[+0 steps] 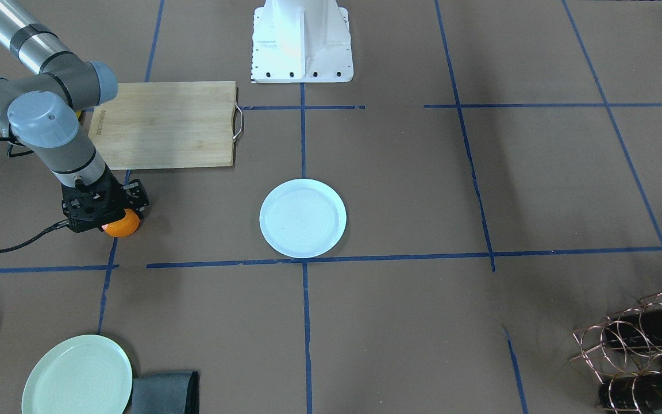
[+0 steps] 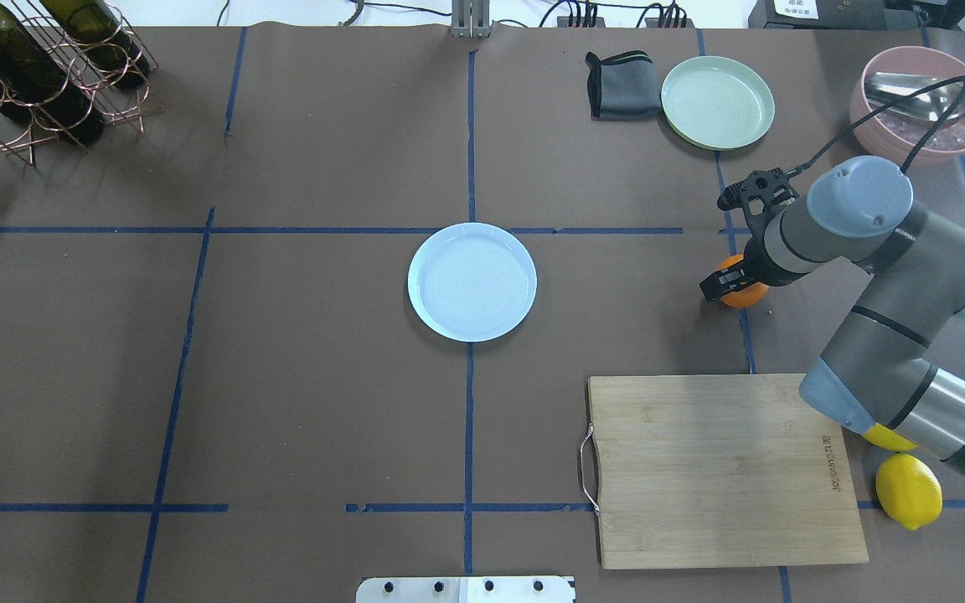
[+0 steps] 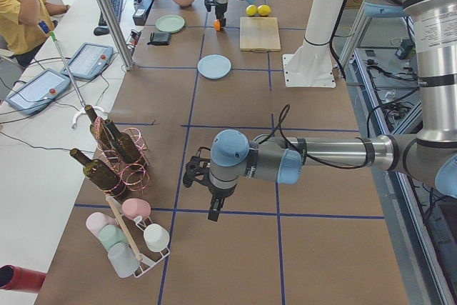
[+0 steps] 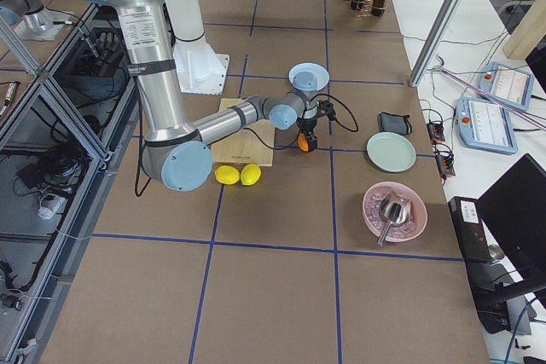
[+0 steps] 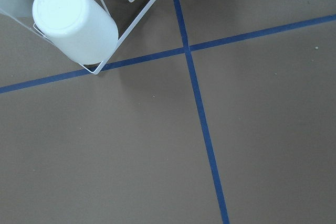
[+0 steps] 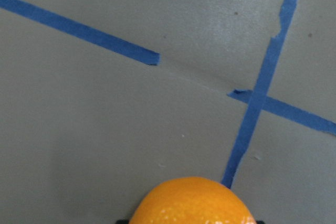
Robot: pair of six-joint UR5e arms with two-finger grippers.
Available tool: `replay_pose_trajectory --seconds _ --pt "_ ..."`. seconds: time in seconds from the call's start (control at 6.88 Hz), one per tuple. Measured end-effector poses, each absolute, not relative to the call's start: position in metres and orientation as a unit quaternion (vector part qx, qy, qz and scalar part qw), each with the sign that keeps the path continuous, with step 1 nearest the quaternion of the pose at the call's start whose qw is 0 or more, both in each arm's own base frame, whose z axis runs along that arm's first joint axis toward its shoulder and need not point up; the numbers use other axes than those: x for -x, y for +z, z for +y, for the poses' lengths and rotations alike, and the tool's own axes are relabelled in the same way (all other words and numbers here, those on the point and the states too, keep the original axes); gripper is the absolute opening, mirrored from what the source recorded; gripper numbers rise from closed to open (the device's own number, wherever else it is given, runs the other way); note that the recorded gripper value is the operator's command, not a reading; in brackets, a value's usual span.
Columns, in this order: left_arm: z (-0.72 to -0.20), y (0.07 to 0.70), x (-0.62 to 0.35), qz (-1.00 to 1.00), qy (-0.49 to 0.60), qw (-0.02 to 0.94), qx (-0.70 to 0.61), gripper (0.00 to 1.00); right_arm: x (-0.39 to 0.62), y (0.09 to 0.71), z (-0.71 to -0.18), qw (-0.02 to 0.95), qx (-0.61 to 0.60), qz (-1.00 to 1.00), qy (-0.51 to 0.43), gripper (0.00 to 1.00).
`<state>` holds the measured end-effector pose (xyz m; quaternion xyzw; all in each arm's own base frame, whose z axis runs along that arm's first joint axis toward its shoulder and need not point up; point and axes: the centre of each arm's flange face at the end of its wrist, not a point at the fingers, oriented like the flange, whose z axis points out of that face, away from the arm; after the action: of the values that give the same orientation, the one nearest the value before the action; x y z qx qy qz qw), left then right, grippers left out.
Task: Pick orange to plate
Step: 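Lower the right gripper onto the orange and close it, then carry the orange with the right gripper over the light blue plate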
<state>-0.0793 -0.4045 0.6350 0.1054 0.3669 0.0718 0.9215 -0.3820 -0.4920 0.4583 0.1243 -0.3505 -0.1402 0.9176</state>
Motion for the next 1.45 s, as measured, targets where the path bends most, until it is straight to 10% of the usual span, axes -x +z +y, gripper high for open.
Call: replay_pose_trajectory --seconds 1.16,1.45 --pt "-0.405 0.634 0.079 0.367 0.072 0.921 -0.107 1.0 0.629 0.17 -0.51 0.929 -0.086 -0.359 0.003 0.4" --pt "-0.406 0.633 0.079 0.367 0.073 0.921 -0.108 1.0 0.651 0.176 -0.493 0.934 -0.088 -0.346 0.005 0.65"
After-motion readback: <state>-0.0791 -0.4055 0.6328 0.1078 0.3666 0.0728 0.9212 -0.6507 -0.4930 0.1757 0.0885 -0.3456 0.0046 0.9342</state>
